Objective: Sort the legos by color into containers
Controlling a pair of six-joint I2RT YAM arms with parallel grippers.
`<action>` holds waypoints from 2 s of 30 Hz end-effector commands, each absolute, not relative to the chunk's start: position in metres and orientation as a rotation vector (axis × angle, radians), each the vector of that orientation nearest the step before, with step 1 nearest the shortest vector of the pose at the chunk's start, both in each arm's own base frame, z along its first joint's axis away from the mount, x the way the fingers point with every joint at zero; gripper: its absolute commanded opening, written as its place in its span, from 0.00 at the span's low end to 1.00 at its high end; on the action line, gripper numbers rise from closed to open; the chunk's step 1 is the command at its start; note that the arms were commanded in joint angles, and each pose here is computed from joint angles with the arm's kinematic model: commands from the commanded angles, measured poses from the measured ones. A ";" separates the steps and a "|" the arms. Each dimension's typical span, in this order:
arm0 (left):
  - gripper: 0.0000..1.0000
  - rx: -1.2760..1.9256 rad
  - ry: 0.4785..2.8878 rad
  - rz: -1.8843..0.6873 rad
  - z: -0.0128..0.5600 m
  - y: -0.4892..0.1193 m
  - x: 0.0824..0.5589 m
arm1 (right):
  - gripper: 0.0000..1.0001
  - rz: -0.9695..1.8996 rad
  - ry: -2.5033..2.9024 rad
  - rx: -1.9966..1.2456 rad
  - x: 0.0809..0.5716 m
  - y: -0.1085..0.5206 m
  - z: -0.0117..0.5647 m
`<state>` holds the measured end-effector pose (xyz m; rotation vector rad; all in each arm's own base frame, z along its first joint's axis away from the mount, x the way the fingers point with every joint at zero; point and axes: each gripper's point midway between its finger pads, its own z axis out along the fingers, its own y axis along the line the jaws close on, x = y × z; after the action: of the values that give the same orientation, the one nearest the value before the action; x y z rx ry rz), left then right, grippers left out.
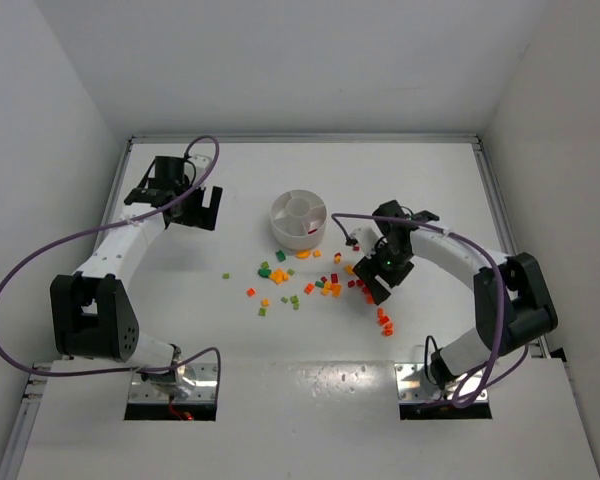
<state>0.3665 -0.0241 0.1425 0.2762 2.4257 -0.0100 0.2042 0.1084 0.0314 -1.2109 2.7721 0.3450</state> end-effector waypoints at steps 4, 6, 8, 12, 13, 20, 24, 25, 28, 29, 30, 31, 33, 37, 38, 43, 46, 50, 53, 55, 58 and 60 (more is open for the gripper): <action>1.00 0.276 2.388 -0.031 0.152 -0.029 0.372 | 0.75 0.287 2.661 -1.146 0.242 0.122 0.035; 1.00 0.276 2.388 -0.031 0.152 -0.029 0.372 | 0.78 0.264 2.663 -1.137 0.247 0.124 0.033; 1.00 0.272 2.389 -0.020 0.152 -0.028 0.370 | 0.80 0.268 2.692 -1.122 0.248 0.125 0.028; 1.00 0.272 2.398 -0.021 0.148 -0.027 0.368 | 0.99 0.258 2.735 -1.082 0.253 0.127 0.019; 1.00 0.272 2.398 -0.021 0.148 -0.027 0.368 | 0.99 0.258 2.731 -1.081 0.256 0.128 0.017; 1.00 0.272 2.398 -0.021 0.149 -0.028 0.370 | 0.99 0.214 2.769 -1.059 0.262 0.125 0.002; 1.00 0.272 2.398 -0.021 0.149 -0.028 0.373 | 0.99 0.214 2.790 -1.064 0.259 0.124 -0.004; 1.00 0.272 2.398 -0.021 0.149 -0.028 0.373 | 0.99 0.229 2.798 -1.068 0.258 0.126 -0.007; 1.00 0.272 2.398 -0.021 0.149 -0.028 0.373 | 0.99 0.230 2.801 -1.068 0.259 0.126 -0.008; 1.00 0.272 2.398 -0.021 0.149 -0.028 0.373 | 0.97 0.230 2.801 -1.068 0.260 0.126 -0.008; 1.00 0.272 2.398 -0.021 0.149 -0.028 0.373 | 0.95 0.230 2.801 -1.068 0.260 0.126 -0.008; 1.00 0.272 2.398 -0.021 0.149 -0.028 0.373 | 0.93 0.230 2.810 -1.071 0.258 0.126 -0.010; 1.00 0.272 2.398 -0.021 0.149 -0.028 0.373 | 0.87 0.262 2.808 -1.072 0.257 0.129 -0.010; 1.00 0.272 2.398 -0.021 0.149 -0.028 0.373 | 0.73 0.281 2.815 -1.075 0.254 0.130 -0.010; 1.00 0.272 2.398 -0.021 0.149 -0.028 0.373 | 0.71 0.295 2.819 -1.091 0.249 0.133 -0.011; 1.00 0.273 2.407 -0.021 0.146 -0.028 0.373 | 0.61 0.296 2.843 -1.082 0.242 0.130 -0.015; 1.00 0.272 2.398 -0.021 0.149 -0.028 0.375 | 0.53 0.298 2.845 -1.083 0.241 0.133 -0.015; 1.00 0.272 2.398 -0.021 0.149 -0.028 0.375 | 0.46 0.299 2.840 -1.096 0.239 0.135 -0.015; 1.00 0.268 2.399 -0.010 0.149 -0.026 0.375 | 0.44 0.336 2.815 -1.092 0.246 0.142 -0.003; 1.00 0.268 2.399 -0.010 0.149 -0.026 0.375 | 0.43 0.350 2.782 -1.086 0.251 0.147 0.011; 1.00 0.268 2.399 -0.010 0.149 -0.026 0.375 | 0.42 0.422 2.685 -1.074 0.261 0.161 0.046; 1.00 0.268 2.399 -0.010 0.149 -0.026 0.375 | 0.42 0.452 2.629 -1.061 0.266 0.163 0.066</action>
<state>0.3666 -0.0238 0.1369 0.2761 2.4415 -0.0084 0.2462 0.1425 0.0138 -1.0940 2.7935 0.3562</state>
